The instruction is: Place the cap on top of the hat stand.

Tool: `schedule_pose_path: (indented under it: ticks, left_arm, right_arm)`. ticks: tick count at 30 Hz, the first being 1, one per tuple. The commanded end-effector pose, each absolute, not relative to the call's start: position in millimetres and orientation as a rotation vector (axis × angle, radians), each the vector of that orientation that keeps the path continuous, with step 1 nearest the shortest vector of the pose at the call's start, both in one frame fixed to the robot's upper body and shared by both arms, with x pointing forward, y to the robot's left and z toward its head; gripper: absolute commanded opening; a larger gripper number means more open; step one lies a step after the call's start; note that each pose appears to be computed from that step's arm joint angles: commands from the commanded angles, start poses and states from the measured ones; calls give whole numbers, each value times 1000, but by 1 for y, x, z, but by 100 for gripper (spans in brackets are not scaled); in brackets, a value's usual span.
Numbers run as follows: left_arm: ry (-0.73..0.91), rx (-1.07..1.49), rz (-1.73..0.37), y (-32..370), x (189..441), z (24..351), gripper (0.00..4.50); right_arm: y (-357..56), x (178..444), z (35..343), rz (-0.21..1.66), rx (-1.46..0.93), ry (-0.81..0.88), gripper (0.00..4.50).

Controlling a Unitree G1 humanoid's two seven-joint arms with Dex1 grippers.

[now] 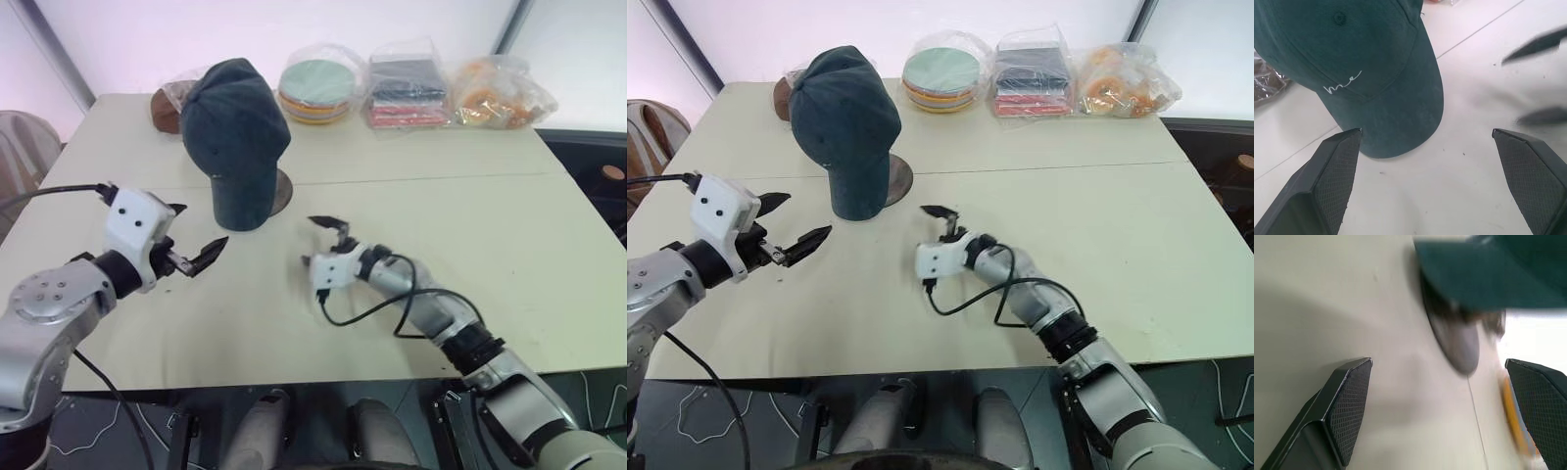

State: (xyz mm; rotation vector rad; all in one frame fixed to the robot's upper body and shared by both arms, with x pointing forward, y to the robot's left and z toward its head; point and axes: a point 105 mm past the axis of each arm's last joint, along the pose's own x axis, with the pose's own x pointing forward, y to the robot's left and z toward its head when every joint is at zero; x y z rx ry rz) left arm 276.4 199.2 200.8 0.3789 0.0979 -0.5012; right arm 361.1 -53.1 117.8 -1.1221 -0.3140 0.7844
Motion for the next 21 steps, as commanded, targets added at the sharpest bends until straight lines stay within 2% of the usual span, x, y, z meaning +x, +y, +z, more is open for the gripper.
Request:
schedule_pose_path:
  ticks: [1, 3, 7, 11, 15, 21]
  left_arm:
    - [25, 435, -497, 203, 275, 225, 450]
    - [8, 440, -512, 203, 275, 234, 450]
    - [-46, 425, -579, 199, 273, 258, 450]
    - [-86, 385, -649, 195, 272, 278, 450]
    - [-59, 392, -683, 199, 269, 281, 450]
    - [-32, 391, -654, 220, 263, 287, 450]
  right_arm:
    - [-78, 378, 175, 682, -915, -320, 445]
    - [-91, 383, 198, 664, -786, -296, 445]
    - [-101, 379, 232, 748, -583, -261, 445]
    - [-102, 360, 257, 902, -428, -237, 445]
    - [-110, 336, 273, 1035, -345, -199, 445]
    - [-128, 318, 301, 1092, -229, -194, 445]
